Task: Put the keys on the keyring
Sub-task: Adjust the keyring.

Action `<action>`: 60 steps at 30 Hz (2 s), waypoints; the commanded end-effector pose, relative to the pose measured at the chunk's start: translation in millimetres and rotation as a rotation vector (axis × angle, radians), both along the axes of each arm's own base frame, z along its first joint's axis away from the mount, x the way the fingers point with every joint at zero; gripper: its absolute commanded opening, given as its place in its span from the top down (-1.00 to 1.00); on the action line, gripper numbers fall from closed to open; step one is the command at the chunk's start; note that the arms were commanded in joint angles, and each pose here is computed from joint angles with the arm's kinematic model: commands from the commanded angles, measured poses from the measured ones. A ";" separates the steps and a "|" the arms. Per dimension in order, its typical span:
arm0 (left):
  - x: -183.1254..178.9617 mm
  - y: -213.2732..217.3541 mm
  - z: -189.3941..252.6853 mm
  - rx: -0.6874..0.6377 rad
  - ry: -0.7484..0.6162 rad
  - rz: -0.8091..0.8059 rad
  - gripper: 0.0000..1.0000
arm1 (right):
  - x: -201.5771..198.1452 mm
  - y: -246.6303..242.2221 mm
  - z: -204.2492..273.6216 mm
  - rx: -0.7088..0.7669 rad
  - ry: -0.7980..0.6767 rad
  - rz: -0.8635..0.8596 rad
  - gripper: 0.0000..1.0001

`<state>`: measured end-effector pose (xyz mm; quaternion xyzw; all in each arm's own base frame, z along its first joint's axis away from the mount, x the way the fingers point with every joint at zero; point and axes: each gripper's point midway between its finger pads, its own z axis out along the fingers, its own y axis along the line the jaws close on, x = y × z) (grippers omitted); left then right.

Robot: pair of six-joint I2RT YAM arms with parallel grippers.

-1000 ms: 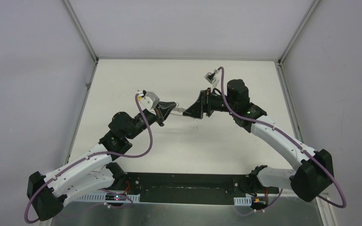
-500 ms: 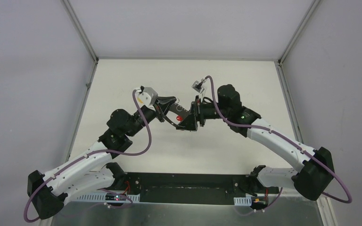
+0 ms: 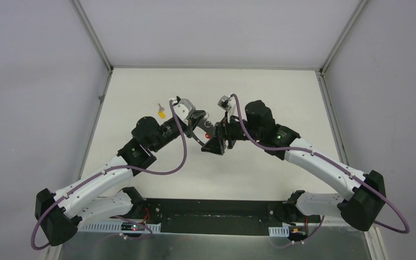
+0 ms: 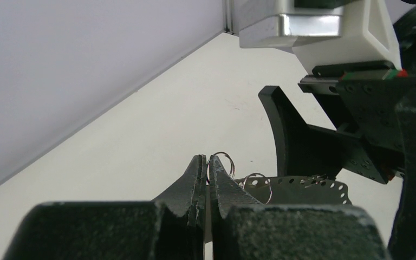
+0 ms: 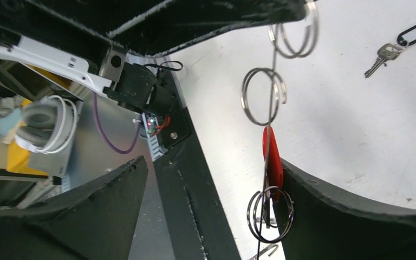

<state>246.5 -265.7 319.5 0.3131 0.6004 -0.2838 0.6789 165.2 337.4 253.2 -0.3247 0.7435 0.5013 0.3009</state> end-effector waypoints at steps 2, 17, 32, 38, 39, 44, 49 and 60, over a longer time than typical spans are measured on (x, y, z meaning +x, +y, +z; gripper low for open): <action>8.4 -0.3 36.2 -0.024 -0.083 0.017 1.00 | 2.1 2.8 26.0 0.010 -0.179 -0.008 -0.71; 6.4 -5.3 48.2 -0.130 -0.050 -0.001 1.00 | 39.3 -3.2 31.8 -0.033 -0.280 -0.208 -0.58; -20.5 -5.5 47.6 -0.131 0.013 -0.102 1.00 | 50.2 -9.6 30.6 -0.087 -0.289 -0.267 1.00; -17.8 -13.9 58.2 -0.025 0.022 -0.132 1.00 | 65.2 -17.8 24.1 -0.186 -0.191 -0.393 1.00; -15.9 -16.0 60.0 -0.010 0.021 -0.135 1.00 | 68.0 -18.9 20.5 -0.216 -0.177 -0.409 1.00; -5.7 -27.1 64.2 0.053 0.062 -0.141 1.00 | 82.3 -29.9 8.8 -0.334 -0.145 -0.511 1.00; 5.1 -29.6 65.7 0.082 0.098 -0.106 1.00 | 88.9 -38.1 16.8 -0.347 -0.157 -0.573 1.00; 49.3 -8.1 51.5 0.119 0.172 0.195 1.00 | 72.7 -14.8 27.6 -0.320 0.007 -0.506 1.00</action>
